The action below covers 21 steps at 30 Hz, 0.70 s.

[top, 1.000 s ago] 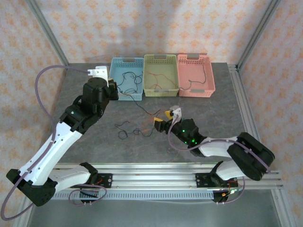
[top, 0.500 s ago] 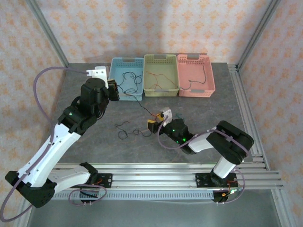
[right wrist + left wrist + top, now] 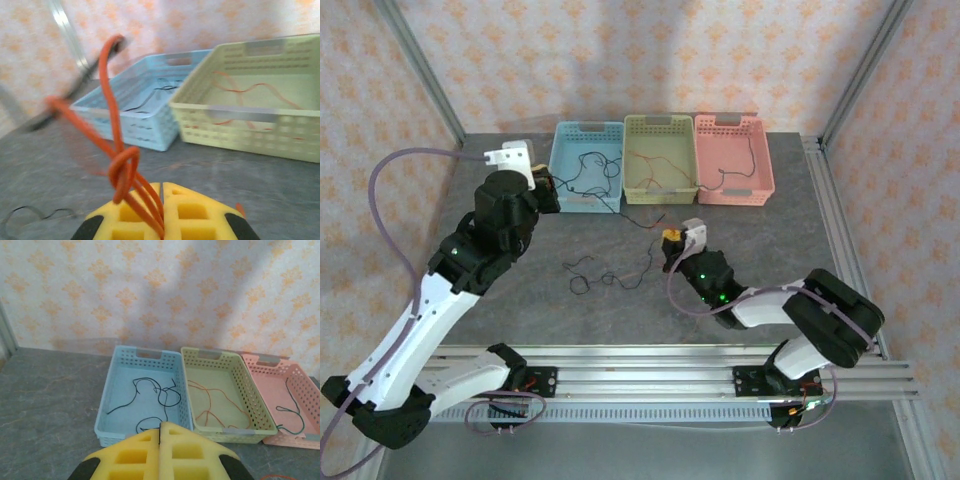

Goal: Untangle the cables

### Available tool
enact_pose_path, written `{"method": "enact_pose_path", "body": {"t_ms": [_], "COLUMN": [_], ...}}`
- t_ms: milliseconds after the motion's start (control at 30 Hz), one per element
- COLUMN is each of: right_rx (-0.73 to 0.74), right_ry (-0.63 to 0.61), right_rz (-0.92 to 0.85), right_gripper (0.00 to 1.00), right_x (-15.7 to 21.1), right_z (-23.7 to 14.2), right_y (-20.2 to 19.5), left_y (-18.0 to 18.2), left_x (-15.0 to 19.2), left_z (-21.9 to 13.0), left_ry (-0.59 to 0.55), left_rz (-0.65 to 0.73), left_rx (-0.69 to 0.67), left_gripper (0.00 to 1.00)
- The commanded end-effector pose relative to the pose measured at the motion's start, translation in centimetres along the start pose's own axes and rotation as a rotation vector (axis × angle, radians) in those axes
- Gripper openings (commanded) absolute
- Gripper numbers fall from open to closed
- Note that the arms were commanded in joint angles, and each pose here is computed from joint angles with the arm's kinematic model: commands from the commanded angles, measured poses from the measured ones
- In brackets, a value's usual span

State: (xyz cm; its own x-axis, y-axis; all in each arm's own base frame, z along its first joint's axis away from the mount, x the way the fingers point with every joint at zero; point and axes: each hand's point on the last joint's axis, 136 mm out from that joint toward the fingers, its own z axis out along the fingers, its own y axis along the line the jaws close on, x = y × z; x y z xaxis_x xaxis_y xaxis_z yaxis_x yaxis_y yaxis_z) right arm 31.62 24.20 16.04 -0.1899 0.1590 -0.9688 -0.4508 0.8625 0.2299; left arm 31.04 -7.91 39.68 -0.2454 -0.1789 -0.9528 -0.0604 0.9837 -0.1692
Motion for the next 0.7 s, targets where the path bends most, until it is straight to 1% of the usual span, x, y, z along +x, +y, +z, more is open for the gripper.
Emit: {"method": "enact_pose_path", "body": {"t_ms": [0,100,200,367,433,567,667], "right_rx": [0.183,0.259,0.244,0.214,0.202,0.181,0.174], "right_ry": [-0.108,-0.132,-0.088,-0.054,-0.029,-0.023,-0.019], "right_rz": [0.101,0.166,0.16,0.174,0.171,0.178,0.178], "right_gripper": [0.0,0.0,0.0,0.0,0.0,0.0,0.0], "right_x": [-2.3,-2.6,-2.2,-1.6,-1.2,-1.1,-1.1], "right_z": [-1.5,-2.5,-2.1,-1.4,-1.0,-0.8,-0.8], "right_y": [-4.7,-7.4,-7.0,-6.4,-6.1,-5.8,-5.6], "left_y": [2.2,2.6,2.5,2.5,2.7,4.5,5.9], "left_x": [-0.1,0.4,0.6,0.5,0.2,-1.3,-2.4], "left_z": [-0.8,-0.9,-0.9,-0.3,0.4,2.8,5.0], "left_ry": [-0.019,-0.025,-0.027,-0.027,-0.042,-0.043,-0.059], "left_rz": [0.044,0.035,0.028,0.032,0.032,0.037,0.0], "left_rx": [-0.092,-0.103,-0.096,-0.118,-0.153,-0.31,-0.396], "left_gripper": [0.0,0.0,0.0,0.0,0.0,0.0,0.0]}}
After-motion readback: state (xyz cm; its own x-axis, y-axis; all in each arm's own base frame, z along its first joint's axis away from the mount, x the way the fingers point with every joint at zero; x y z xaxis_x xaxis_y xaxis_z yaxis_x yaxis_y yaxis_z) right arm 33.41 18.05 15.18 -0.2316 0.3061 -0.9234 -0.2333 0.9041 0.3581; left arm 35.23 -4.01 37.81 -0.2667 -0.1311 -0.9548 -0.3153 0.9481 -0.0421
